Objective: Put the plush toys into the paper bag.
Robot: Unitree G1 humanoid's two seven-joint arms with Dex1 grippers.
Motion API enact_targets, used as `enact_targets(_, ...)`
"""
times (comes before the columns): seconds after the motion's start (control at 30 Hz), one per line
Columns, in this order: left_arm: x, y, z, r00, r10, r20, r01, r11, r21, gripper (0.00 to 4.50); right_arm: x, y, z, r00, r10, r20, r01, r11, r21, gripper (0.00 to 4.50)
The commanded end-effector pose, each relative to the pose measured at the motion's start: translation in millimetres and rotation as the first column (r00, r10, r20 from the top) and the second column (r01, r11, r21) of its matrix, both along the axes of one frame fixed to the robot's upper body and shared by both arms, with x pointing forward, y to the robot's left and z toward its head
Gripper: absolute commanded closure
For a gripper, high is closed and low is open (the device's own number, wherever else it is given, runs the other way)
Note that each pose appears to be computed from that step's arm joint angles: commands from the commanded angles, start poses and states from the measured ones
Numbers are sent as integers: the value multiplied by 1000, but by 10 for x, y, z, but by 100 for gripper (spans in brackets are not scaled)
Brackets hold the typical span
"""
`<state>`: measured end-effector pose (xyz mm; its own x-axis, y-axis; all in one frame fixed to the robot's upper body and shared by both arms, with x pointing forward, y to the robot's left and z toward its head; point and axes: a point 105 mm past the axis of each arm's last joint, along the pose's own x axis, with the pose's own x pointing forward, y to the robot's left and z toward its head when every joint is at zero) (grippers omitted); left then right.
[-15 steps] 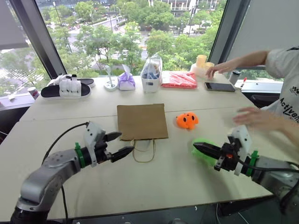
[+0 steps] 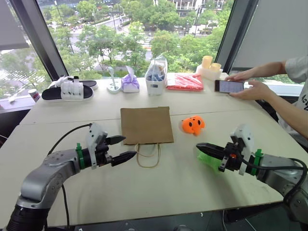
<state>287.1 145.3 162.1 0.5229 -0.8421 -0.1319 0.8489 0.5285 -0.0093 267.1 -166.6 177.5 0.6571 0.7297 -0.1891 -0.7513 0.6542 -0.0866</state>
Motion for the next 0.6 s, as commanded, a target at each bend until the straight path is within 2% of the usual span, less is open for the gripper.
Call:
enact_targets(0.03,-19,14,63,999,-13,35,12,1000,22,4,2,18,88,999,6,40,-6,1000,-3,450)
enact_targets(0.33,-15,-16,36,998,-42,53,40,998,50,4,19,23,89,999,-5,44,5,1000,-5,450)
enact_targets(0.5,11,-52,-5,992,-89,91,79,991,110,4,-14,19,57,999,-7,34,7,1000,-13,450)
enact_targets(0.6,40,-45,-31,974,-139,179,101,973,208,4,-40,20,59,999,-13,35,14,1000,-12,450)
